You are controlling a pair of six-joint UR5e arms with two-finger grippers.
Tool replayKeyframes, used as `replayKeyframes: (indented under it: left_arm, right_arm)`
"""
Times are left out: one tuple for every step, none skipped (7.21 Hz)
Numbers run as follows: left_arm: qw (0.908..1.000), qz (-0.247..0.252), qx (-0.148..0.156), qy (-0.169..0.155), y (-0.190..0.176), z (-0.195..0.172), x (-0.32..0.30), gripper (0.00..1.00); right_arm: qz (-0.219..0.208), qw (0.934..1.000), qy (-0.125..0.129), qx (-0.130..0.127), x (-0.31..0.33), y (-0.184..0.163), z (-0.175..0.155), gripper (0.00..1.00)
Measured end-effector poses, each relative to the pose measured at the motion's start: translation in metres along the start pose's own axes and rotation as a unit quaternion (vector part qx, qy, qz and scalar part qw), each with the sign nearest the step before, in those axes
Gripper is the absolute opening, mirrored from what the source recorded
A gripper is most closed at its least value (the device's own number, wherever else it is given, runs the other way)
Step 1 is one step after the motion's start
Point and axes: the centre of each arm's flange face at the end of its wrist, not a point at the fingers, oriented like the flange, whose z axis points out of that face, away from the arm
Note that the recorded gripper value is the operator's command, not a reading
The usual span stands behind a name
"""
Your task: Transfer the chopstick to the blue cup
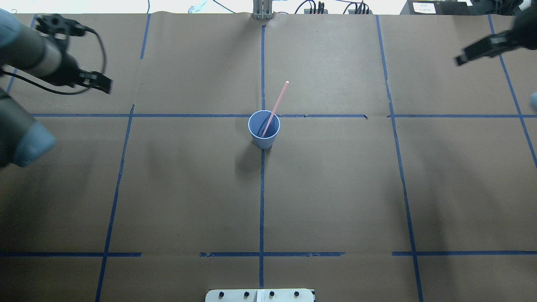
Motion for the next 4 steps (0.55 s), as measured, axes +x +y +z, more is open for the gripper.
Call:
replayKeyframes:
  left_arm:
    - [0.9995, 0.028, -0.012, 0.001, 0.005, -0.016, -0.065, 1.00]
    - [0.9981, 0.057, -0.022, -0.001, 0.015, -0.035, -0.133, 1.00]
    - [0.9968, 0.071, -0.035, -0.005, 0.024, -0.058, -0.189, 1.00]
    - [0.9958, 0.072, -0.056, -0.008, 0.032, -0.084, -0.240, 1.00]
  right_arm:
    - [0.007, 0.9995, 0.020, -0.023, 0.056, 0.022, -0.012, 1.00]
    - [0.015, 0.9980, 0.036, -0.049, 0.103, 0.040, -0.018, 1.00]
    - [0.017, 0.9958, 0.044, -0.078, 0.149, 0.057, -0.016, 1.00]
    - [0.018, 0.9933, 0.046, -0.104, 0.190, 0.073, -0.007, 1.00]
